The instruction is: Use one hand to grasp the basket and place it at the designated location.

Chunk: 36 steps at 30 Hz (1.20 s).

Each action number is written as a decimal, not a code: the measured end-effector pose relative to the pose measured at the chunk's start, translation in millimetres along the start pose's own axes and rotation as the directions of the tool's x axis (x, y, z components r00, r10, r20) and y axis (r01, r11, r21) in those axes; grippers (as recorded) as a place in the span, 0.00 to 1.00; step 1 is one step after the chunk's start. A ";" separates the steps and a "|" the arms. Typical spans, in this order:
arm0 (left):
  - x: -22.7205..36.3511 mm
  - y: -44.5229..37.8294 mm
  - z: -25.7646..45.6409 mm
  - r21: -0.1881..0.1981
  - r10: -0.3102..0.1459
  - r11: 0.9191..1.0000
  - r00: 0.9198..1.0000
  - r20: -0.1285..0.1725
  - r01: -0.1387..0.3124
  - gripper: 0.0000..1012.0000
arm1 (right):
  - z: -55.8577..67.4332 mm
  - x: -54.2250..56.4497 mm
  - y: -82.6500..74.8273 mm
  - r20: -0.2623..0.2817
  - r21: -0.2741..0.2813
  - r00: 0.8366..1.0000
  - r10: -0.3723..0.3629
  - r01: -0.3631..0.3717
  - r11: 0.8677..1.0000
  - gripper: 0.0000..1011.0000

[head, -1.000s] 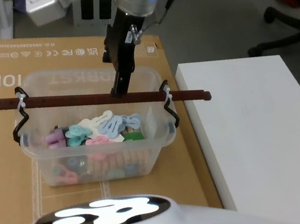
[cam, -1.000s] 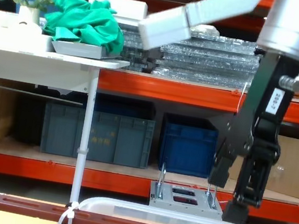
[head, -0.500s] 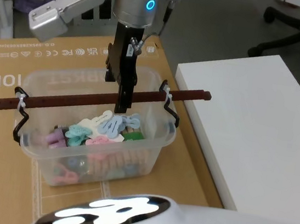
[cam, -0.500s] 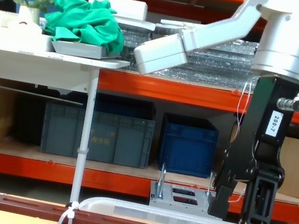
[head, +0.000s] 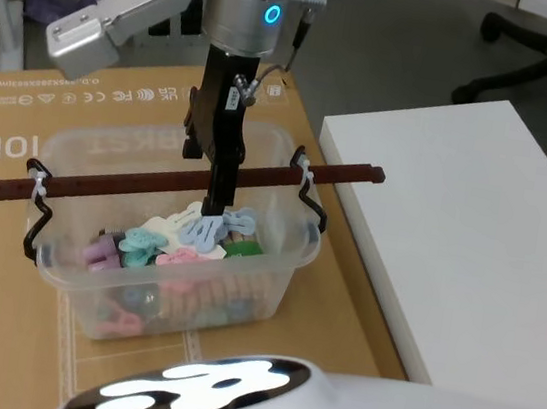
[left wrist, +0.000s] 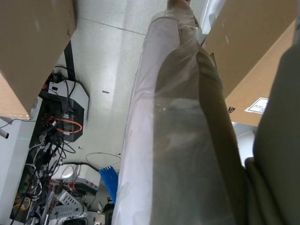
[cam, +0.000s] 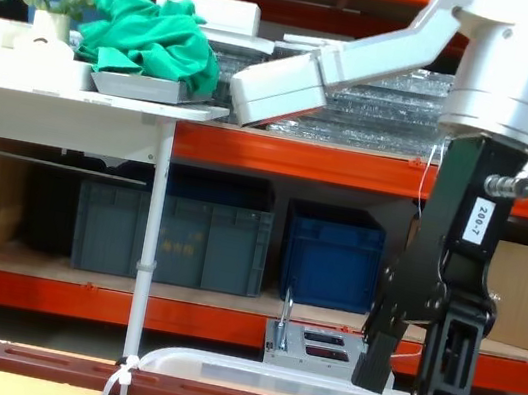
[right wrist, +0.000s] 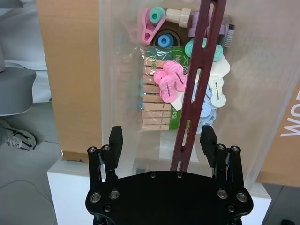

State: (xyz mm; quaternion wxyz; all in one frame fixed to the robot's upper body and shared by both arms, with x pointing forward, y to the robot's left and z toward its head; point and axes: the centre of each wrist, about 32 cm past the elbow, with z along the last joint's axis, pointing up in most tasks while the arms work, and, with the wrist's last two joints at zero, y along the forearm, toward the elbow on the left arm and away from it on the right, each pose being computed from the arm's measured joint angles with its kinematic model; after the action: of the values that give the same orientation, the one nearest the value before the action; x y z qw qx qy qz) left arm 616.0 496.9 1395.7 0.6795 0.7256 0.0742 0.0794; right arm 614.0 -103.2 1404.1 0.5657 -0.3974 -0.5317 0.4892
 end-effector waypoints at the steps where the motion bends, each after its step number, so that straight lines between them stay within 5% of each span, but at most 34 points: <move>1: 0.0 0.0 0.0 0.000 0.000 1.000 1.000 0.000 0.000 0.00 | 0.0 0.0 0.0 0.000 0.000 1.000 0.000 0.000 1.000 0.99; 18: 0.0 0.0 0.0 0.000 0.000 1.000 1.000 0.000 0.000 0.00 | 5.8 28.5 18.6 0.113 -0.028 0.993 0.041 -0.038 0.999 0.99; 36: 0.0 0.0 0.0 0.000 0.000 1.000 1.000 0.000 0.000 0.00 | -0.8 28.7 32.8 0.126 -0.054 0.991 0.049 -0.043 0.998 0.99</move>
State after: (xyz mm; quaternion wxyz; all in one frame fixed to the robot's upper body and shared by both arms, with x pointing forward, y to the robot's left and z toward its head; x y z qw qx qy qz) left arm 616.0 496.9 1395.7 0.6795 0.7256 0.0742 0.0794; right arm 609.3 -68.3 1378.2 0.5088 -0.3919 -0.5697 0.5128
